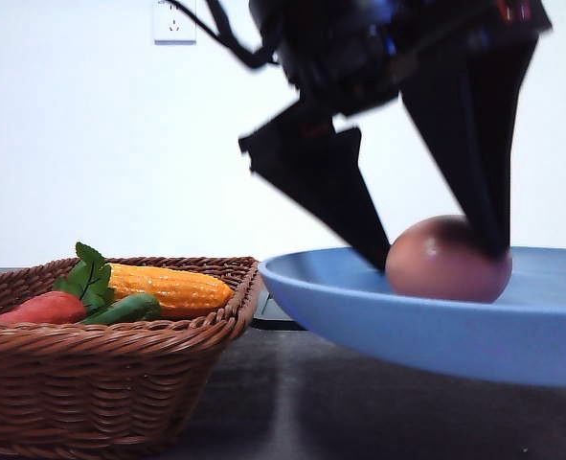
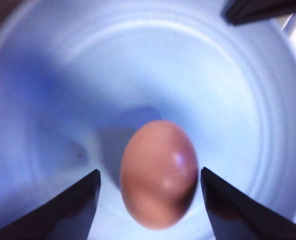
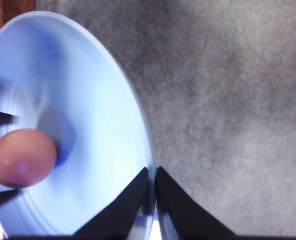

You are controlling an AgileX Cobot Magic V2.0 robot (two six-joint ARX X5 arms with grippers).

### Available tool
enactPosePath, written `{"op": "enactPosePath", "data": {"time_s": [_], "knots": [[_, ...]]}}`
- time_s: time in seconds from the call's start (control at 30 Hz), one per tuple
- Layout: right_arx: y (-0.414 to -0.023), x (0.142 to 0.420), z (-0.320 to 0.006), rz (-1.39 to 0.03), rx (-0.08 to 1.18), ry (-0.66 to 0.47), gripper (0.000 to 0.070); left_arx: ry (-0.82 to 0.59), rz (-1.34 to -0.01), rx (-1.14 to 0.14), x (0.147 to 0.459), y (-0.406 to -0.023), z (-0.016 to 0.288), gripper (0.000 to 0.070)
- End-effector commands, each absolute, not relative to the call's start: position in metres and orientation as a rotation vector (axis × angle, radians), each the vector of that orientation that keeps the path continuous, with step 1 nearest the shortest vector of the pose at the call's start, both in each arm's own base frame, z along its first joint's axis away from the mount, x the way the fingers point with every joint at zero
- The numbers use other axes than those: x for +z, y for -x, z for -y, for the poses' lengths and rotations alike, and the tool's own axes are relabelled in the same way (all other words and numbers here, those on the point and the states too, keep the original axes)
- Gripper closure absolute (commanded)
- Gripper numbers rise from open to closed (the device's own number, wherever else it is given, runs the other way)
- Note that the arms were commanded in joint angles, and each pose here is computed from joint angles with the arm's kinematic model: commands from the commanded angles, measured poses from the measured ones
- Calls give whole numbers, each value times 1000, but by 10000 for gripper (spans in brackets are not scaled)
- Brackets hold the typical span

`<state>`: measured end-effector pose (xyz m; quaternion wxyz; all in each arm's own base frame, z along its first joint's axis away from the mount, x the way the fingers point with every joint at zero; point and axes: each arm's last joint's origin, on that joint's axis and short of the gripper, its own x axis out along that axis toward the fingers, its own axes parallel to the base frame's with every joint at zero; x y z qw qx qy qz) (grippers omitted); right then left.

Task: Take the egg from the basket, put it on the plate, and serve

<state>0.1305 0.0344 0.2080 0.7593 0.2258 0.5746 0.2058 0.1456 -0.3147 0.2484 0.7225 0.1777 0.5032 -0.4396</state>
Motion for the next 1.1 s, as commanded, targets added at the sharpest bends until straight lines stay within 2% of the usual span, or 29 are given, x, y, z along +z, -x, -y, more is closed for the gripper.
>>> {"op": "enactPosePath", "data": {"time_s": [0.0, 0.2, 0.47, 0.8, 1.07], "knots": [[-133, 214, -36, -1234, 476, -494, 700, -384, -1063, -983, 271, -142, 316, 291], [-138, 216, -36, -1235, 469, -495, 700, -430, -961, -932, 316, -137, 297, 291], [-173, 223, -36, -1234, 461, -486, 700, -418, -866, -862, 355, -130, 255, 294], [-255, 236, -29, -1177, 416, -512, 700, -366, -765, -725, 399, -116, 181, 320], [-331, 227, -20, -1184, 381, -538, 700, -282, -684, -687, 421, -98, 133, 324]]}}
